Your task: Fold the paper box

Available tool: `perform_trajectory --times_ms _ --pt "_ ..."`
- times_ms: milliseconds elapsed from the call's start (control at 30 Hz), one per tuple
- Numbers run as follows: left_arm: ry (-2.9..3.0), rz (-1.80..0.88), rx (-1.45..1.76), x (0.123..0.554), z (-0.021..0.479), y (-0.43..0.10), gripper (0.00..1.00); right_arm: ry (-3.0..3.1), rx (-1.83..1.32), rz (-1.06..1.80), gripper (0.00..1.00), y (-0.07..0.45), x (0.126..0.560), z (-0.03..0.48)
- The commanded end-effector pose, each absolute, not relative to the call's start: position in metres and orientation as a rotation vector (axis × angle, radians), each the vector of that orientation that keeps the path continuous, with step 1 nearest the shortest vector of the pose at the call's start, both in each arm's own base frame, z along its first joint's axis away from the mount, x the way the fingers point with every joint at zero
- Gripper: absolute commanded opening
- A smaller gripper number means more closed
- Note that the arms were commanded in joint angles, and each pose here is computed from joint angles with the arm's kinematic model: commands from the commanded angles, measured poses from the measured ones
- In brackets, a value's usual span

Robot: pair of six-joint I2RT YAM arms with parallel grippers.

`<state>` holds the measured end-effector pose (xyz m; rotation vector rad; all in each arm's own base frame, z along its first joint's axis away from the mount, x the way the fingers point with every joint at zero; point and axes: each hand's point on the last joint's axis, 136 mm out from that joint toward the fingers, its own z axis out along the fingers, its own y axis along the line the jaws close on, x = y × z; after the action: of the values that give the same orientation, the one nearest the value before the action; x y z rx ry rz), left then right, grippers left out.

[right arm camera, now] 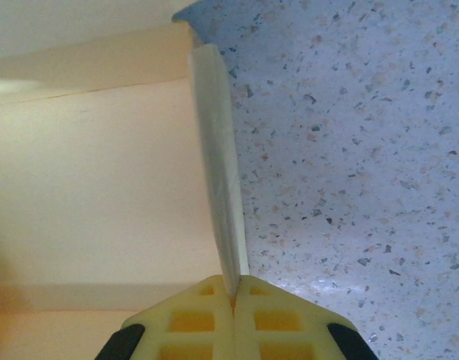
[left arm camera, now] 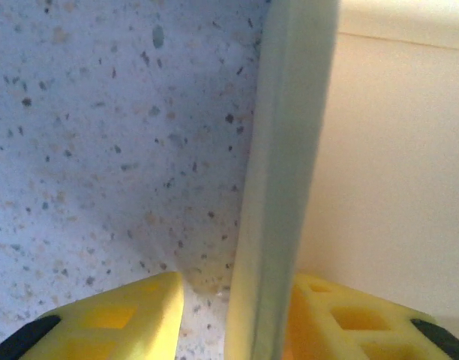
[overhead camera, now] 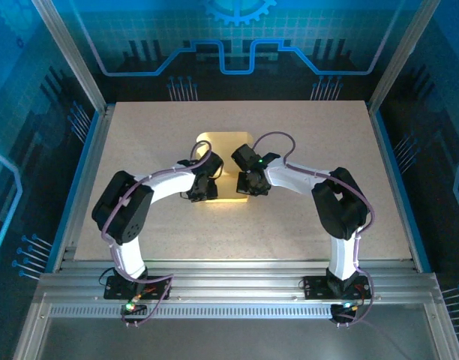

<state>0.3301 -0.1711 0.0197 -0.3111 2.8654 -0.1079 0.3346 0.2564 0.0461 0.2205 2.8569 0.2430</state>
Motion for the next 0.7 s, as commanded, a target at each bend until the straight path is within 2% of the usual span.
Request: perform_trajectory --times_ms 0,367,567,667 --pt "2.86 -0.228 -0.362 0.325 0.034 -0.17 0.44 2.854 0.244 0.261 0.0 0.256 0.336 0.044" --pt "2.829 -0.301 -0.431 0.325 0.036 -0.158 0.56 2.851 0.198 0.205 0.0 0.254 0.337 0.046" --pt "2.813 -0.373 -0.423 0.329 0.039 -0.167 0.62 2.835 0.169 0.169 0.3 0.252 0.338 0.051" --pt "2.8 -0.387 -0.416 0.33 0.042 -0.168 0.64 2.818 0.149 0.176 0.32 0.253 0.341 0.058"
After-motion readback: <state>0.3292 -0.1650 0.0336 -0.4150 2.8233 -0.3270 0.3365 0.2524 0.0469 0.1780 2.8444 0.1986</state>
